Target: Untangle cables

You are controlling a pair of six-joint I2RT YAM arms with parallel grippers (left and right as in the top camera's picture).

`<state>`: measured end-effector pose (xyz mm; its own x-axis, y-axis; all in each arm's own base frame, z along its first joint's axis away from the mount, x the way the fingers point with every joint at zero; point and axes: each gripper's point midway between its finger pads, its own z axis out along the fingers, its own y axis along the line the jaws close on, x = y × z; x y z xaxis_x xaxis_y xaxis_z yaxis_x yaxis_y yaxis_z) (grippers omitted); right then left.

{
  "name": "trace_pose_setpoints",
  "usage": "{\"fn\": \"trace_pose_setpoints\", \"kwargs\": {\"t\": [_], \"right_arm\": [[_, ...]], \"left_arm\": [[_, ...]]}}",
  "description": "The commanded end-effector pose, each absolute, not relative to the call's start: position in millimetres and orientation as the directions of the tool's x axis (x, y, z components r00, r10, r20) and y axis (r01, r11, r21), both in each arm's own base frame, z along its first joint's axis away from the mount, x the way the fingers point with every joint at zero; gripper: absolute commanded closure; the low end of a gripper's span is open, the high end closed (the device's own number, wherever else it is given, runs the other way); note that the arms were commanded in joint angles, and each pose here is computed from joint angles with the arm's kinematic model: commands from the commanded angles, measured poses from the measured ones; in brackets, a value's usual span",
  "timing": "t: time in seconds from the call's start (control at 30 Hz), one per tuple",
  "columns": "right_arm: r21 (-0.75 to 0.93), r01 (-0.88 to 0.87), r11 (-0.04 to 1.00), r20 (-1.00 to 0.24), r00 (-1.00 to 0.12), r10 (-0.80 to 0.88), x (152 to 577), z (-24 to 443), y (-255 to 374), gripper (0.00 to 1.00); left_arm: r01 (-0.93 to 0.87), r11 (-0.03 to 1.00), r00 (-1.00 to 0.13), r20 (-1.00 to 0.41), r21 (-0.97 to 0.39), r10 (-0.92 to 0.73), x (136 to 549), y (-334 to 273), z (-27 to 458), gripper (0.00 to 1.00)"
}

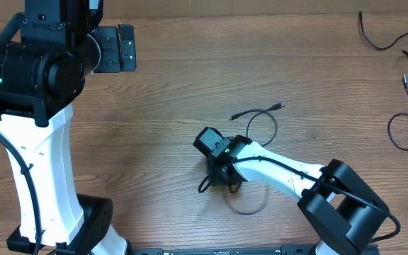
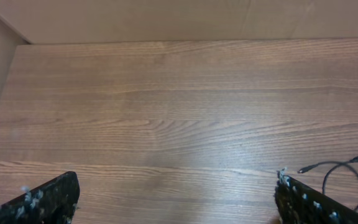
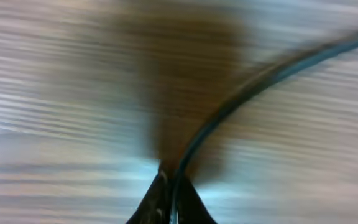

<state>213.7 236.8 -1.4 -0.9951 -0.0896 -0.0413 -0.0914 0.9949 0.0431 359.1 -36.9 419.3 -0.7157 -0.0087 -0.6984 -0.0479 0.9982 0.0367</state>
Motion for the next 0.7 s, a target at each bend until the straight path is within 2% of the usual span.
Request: {"fn": "trace_pose_setpoints", "kwargs": {"t": [0.0, 0.13, 0.3, 0.53, 0.67], "right_arm": [[-0.213, -0.125, 0.969, -0.190, -0.967, -0.167, 254, 42, 204, 0.96], [-0.171, -0.152, 0.973, -0.308, -0.930, -0.200, 283, 122, 225, 0.96], [-0.059, -0.148, 0.987, -0.479, -0.864, -0.158, 320, 218, 234, 0.96], [0.048, -0.176, 0.983, -0.666, -0.739, -0.100, 370, 338, 189, 0.96], [0.114, -0.061, 0.992, -0.771, -0.635, 0.049, 391, 406, 127, 0.96]], "left_arm": [[0.012, 1.000, -0.715, -0.700, 0.004, 0.011, 355, -48, 422, 0.00], [0.044, 0.999, -0.720, -0.694, -0.028, 0.012, 354, -56, 421, 0.00], [0.046, 0.999, -0.723, -0.691, -0.029, 0.013, 353, -56, 420, 0.00], [0.044, 0.999, -0.723, -0.691, -0.029, 0.012, 353, -56, 420, 0.00], [0.044, 0.999, -0.722, -0.692, -0.029, 0.012, 353, -56, 420, 0.00]]}}
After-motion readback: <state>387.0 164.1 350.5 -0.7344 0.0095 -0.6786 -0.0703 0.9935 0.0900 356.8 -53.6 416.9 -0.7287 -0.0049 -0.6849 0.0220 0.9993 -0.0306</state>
